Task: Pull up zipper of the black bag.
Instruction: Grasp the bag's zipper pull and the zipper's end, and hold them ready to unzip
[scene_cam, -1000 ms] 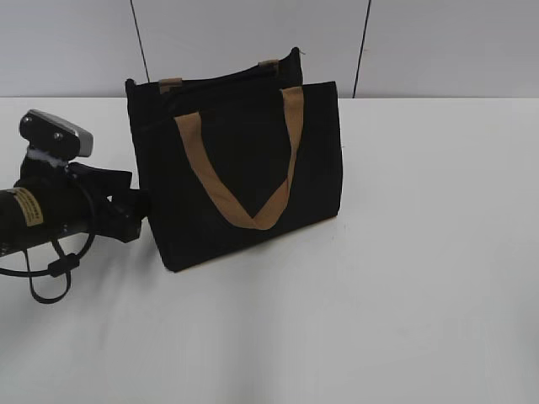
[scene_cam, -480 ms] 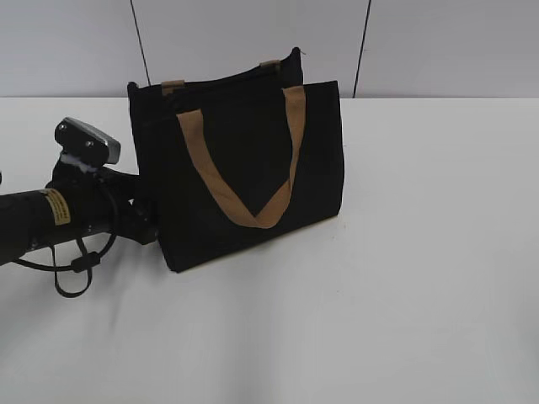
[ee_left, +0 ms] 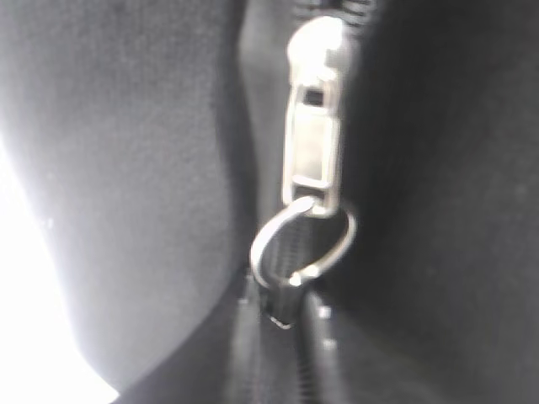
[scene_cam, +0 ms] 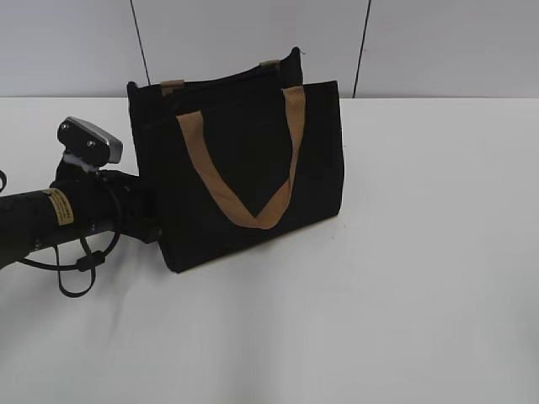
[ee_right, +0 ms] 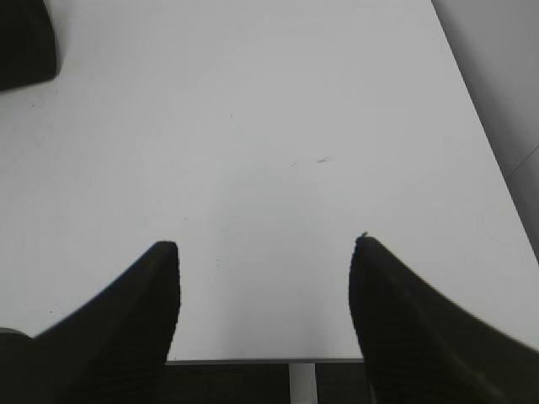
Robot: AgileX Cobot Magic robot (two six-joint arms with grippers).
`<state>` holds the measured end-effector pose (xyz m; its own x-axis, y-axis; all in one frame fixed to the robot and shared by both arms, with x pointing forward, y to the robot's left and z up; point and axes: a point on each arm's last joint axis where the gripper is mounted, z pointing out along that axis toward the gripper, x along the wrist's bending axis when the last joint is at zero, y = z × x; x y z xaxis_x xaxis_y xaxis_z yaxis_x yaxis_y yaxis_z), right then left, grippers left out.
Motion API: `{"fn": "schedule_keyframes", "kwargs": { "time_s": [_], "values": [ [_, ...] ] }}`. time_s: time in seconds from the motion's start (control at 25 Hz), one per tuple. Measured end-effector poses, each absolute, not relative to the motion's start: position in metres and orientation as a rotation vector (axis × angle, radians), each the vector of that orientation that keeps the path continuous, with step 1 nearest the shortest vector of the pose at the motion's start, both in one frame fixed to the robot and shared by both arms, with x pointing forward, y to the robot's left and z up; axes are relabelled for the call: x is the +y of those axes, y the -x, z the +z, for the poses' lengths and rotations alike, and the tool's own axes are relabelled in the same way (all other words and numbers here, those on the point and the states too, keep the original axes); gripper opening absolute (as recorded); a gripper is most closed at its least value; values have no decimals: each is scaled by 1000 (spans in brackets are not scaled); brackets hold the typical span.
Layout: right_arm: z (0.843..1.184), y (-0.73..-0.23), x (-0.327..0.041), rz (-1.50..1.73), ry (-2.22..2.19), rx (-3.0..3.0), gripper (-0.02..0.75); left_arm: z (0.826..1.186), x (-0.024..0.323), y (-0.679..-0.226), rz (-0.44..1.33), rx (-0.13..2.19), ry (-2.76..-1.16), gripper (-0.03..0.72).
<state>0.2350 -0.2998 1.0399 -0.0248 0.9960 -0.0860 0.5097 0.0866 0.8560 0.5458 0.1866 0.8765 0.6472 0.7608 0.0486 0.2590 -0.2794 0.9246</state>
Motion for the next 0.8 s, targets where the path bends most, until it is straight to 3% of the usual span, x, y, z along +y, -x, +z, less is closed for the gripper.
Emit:
{"fn": "schedule_keyframes", "kwargs": {
  "time_s": [0.24, 0.48, 0.64, 0.8],
  "values": [
    [1040, -235, -300, 839, -1516, 1632, 482, 876, 187, -546, 609, 814, -1841, 63],
    [1040, -235, -300, 839, -1516, 1632, 482, 876, 192, -546, 612, 916, -1882, 28],
    [1040, -235, -300, 839, -1516, 1632, 482, 904, 199, -544, 671, 961, -1916, 27],
    [1040, -235, -300, 839, -1516, 1632, 482, 950, 209, -541, 783, 945, -1825, 27]
  ]
}}
